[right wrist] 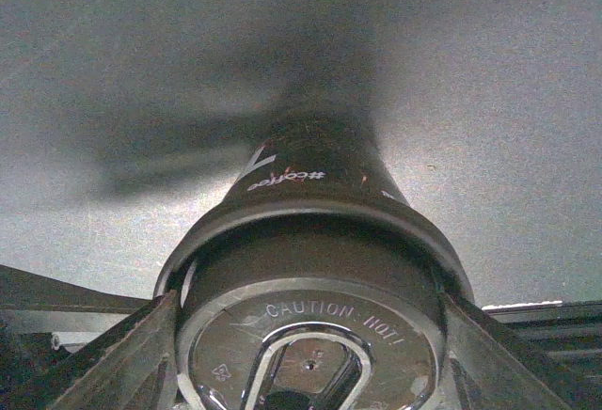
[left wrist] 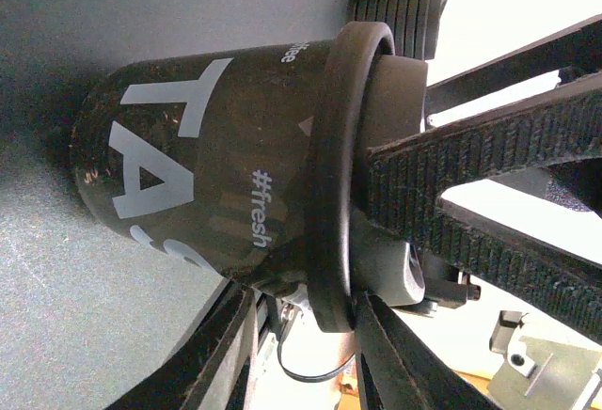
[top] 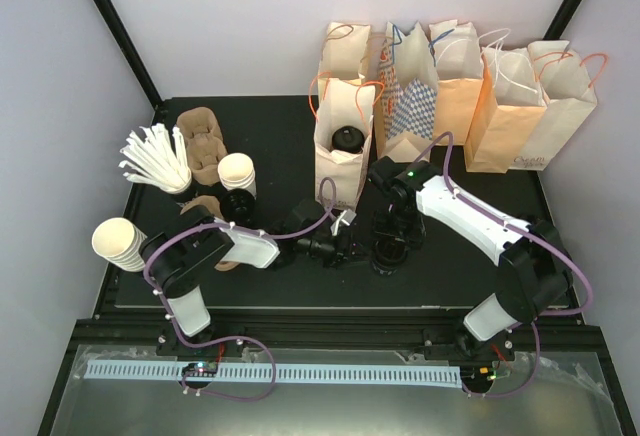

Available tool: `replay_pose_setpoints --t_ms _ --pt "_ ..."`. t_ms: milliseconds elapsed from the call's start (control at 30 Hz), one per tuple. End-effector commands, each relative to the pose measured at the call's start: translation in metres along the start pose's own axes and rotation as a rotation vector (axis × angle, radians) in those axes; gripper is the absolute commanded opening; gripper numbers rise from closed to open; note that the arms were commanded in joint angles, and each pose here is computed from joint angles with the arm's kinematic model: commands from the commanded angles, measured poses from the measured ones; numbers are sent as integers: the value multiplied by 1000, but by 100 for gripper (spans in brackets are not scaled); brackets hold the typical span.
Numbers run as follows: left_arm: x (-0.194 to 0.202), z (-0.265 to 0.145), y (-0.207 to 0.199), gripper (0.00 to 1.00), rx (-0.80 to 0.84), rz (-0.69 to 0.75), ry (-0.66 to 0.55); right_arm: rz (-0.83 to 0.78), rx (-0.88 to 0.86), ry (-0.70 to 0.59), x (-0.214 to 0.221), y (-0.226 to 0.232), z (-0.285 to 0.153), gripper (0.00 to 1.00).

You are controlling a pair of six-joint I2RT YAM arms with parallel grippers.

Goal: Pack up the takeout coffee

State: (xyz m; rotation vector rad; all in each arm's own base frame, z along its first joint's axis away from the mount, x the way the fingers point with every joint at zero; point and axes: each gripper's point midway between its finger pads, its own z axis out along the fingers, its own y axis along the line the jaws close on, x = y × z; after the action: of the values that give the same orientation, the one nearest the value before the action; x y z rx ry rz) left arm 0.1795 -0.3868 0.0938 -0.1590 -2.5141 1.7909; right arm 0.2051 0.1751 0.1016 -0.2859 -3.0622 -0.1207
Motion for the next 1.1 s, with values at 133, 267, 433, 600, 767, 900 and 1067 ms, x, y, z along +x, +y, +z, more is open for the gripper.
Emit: replay_pose_setpoints --t_ms 133,267,433,600,767,900,1067 --pt "8 9 34 28 -92 -64 42 -10 -45 77 2 17 43 69" --pt "17 5 60 28 -192 -119 62 -7 -39 80 2 15 45 69" --pt "26 5 79 28 -222 -182 87 -9 -30 95 4 14 50 69" --pt "34 6 91 28 -228 -223 109 -13 -5 113 3 13 57 69" --pt "40 6 99 28 -225 -255 120 -5 24 123 4 8 63 69" --pt "43 6 107 28 -231 -275 128 -6 43 131 6 7 68 69" --pt "47 6 117 28 -245 -297 138 -13 48 146 8 9 73 69"
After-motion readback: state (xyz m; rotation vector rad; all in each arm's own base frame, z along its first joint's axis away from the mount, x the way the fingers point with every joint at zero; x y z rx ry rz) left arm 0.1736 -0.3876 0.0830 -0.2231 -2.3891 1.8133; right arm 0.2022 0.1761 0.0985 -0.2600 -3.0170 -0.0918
